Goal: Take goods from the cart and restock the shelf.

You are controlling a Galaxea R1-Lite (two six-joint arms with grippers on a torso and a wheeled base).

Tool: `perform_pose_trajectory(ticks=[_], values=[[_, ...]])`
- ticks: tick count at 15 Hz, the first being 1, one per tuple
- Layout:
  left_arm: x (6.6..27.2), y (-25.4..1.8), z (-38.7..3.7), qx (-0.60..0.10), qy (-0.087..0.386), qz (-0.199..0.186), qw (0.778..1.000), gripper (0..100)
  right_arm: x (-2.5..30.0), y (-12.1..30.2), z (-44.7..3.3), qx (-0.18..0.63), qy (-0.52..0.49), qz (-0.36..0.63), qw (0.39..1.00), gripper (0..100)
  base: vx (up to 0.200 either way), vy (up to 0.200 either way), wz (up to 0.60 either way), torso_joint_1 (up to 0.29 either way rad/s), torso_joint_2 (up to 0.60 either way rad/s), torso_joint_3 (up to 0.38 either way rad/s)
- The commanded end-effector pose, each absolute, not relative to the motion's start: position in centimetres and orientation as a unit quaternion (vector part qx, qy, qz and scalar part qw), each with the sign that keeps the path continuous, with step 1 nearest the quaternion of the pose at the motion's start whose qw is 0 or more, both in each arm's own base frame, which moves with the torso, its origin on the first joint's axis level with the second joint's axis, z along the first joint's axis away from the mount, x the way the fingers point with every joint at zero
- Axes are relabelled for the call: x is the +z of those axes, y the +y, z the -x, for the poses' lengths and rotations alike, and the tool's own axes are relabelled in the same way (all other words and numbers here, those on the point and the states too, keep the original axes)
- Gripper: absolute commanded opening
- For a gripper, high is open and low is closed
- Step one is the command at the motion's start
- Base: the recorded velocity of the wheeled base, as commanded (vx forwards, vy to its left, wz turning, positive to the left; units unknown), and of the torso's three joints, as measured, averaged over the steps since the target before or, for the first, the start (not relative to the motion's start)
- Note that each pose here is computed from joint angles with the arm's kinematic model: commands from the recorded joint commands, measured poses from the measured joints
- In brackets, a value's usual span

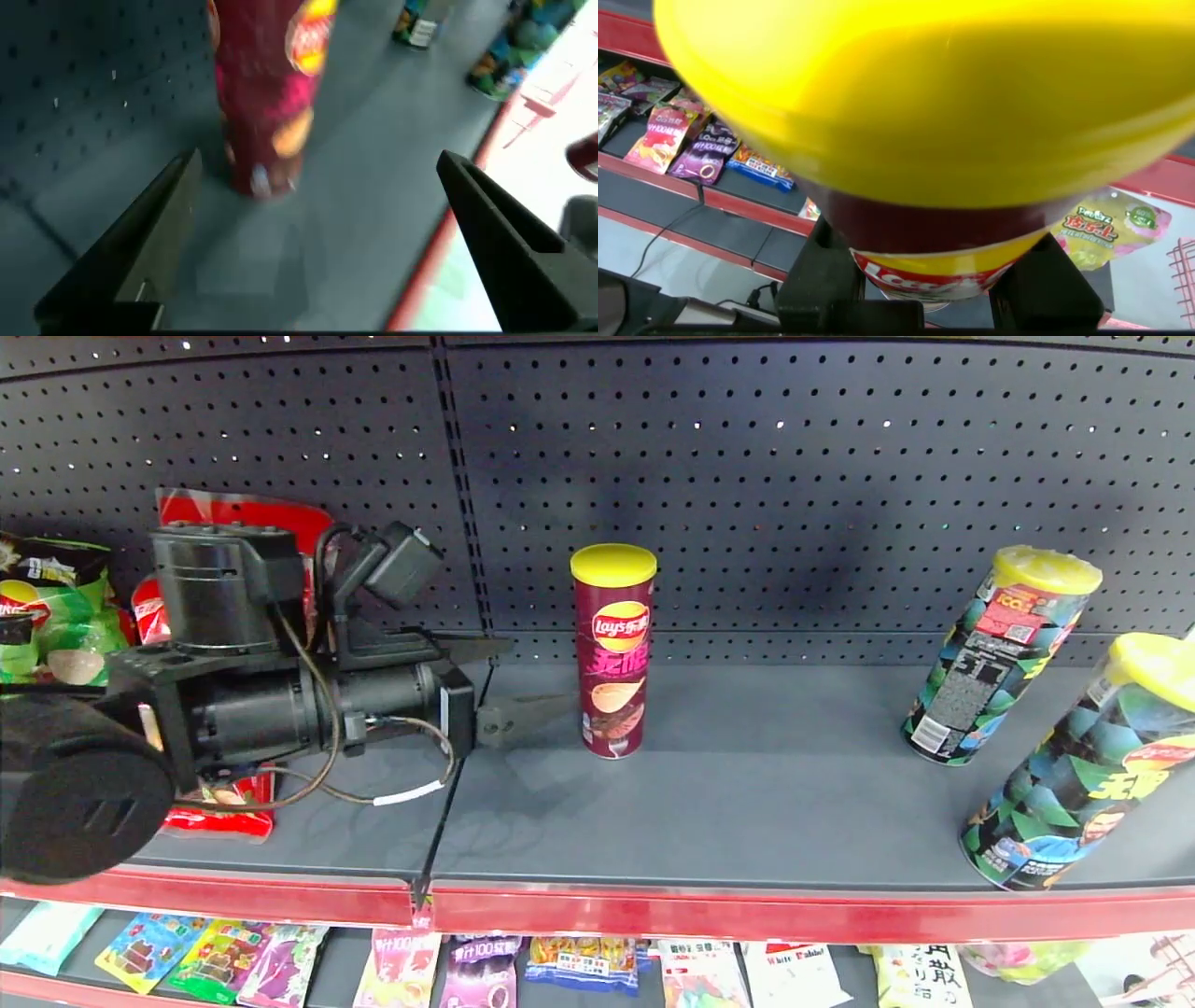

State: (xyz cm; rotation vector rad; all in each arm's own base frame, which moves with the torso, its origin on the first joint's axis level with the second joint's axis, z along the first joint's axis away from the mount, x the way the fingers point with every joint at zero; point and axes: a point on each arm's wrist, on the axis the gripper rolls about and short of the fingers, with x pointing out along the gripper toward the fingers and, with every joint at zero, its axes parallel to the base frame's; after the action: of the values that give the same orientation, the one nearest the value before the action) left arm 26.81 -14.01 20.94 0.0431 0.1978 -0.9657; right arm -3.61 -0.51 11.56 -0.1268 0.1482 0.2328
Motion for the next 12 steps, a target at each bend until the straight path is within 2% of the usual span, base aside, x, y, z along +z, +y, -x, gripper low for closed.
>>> perform_pose_trajectory(ticks=[1, 12], values=[[19.9, -15.6, -30.1, -0.472, 0.102, -0.019, 0.875, 100, 11.5, -0.5, 3.6, 0.116, 0.075, 0.063, 0.988, 0, 0.000, 0.000, 0.00, 0.000, 0.00, 0.000], [20.0, -18.2, -34.2, -0.479, 0.073, -0.025, 0.875, 100, 11.5, -0.5, 3.6, 0.115, 0.074, 0.063, 0.989, 0, 0.000, 0.000, 0.00, 0.000, 0.00, 0.000]])
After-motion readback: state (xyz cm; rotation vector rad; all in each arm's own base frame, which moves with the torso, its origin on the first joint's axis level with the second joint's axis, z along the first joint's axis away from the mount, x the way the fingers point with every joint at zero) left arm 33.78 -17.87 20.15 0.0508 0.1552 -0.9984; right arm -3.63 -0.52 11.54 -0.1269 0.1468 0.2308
